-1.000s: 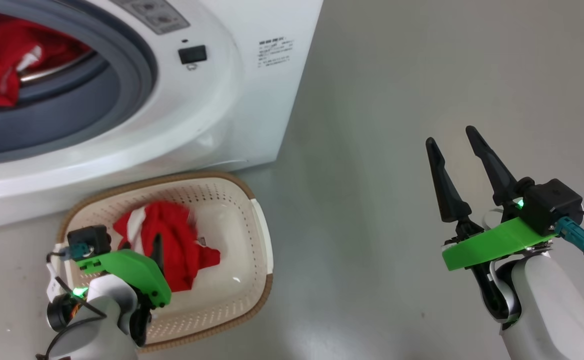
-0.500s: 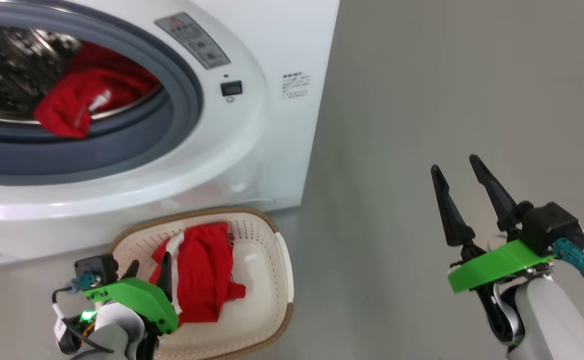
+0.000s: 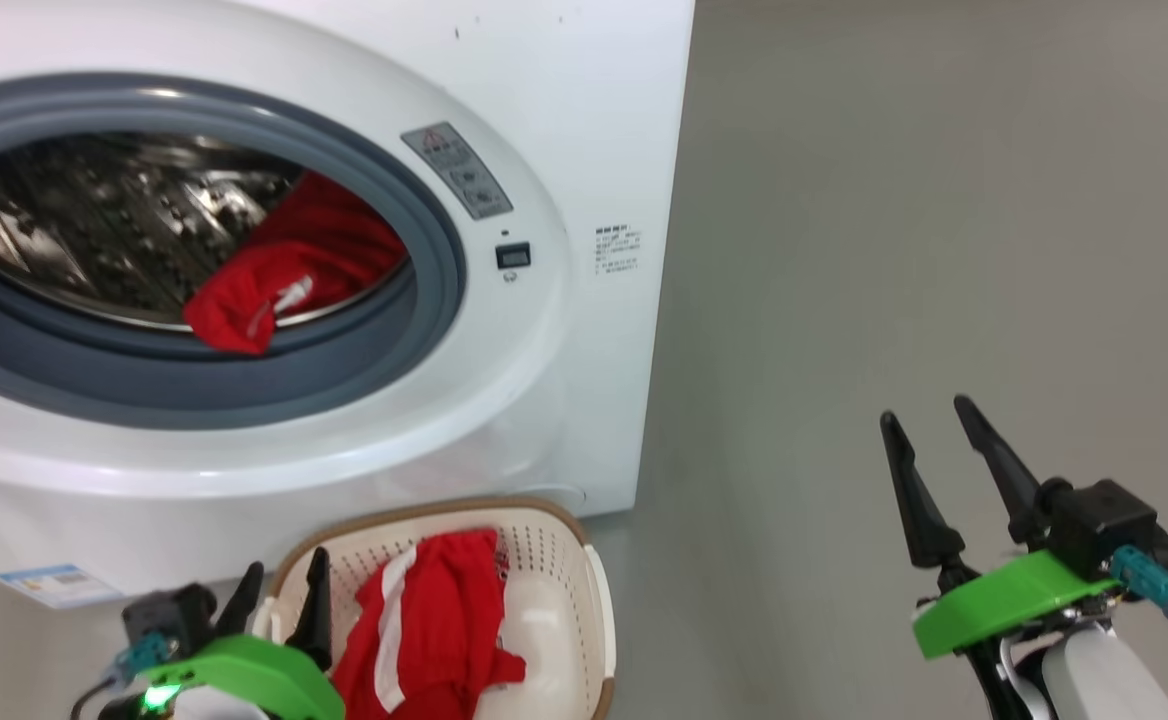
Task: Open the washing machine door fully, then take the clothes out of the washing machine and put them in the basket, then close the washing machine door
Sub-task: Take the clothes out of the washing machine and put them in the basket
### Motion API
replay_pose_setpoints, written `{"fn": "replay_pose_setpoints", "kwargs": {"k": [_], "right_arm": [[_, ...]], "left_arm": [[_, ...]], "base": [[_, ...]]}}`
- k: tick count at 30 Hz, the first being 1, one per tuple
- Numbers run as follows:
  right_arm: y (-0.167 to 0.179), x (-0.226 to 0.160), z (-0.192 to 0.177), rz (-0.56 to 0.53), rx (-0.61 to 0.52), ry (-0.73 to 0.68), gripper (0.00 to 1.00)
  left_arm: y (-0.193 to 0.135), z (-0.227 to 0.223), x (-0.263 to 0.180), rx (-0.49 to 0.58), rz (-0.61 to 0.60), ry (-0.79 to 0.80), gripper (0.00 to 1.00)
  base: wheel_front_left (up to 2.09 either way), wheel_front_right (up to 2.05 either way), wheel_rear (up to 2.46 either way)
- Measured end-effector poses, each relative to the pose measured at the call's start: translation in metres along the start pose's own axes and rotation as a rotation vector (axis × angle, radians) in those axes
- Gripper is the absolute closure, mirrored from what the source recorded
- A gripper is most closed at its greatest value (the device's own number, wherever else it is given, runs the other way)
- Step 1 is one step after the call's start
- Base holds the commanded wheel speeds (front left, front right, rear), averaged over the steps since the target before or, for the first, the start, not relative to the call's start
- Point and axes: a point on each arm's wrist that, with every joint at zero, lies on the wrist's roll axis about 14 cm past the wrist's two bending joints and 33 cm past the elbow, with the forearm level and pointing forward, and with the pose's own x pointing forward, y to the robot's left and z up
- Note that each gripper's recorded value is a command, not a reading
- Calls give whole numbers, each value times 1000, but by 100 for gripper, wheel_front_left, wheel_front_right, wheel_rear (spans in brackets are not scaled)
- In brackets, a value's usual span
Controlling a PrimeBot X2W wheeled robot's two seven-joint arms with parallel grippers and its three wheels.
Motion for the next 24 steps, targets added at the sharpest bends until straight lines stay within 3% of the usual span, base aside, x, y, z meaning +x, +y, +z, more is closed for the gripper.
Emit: {"fn": "replay_pose_setpoints", "kwargs": {"k": [13, 24], "right_arm": [[1, -35, 15, -8, -2, -43, 0], [4, -51, 26, -3, 2, -85, 0]], "left_arm": [[-5, 70, -51, 58, -36, -289, 0], [-4, 90, -87, 74, -33, -404, 0]], "base": [[0, 0, 0], [0, 0, 0]]}}
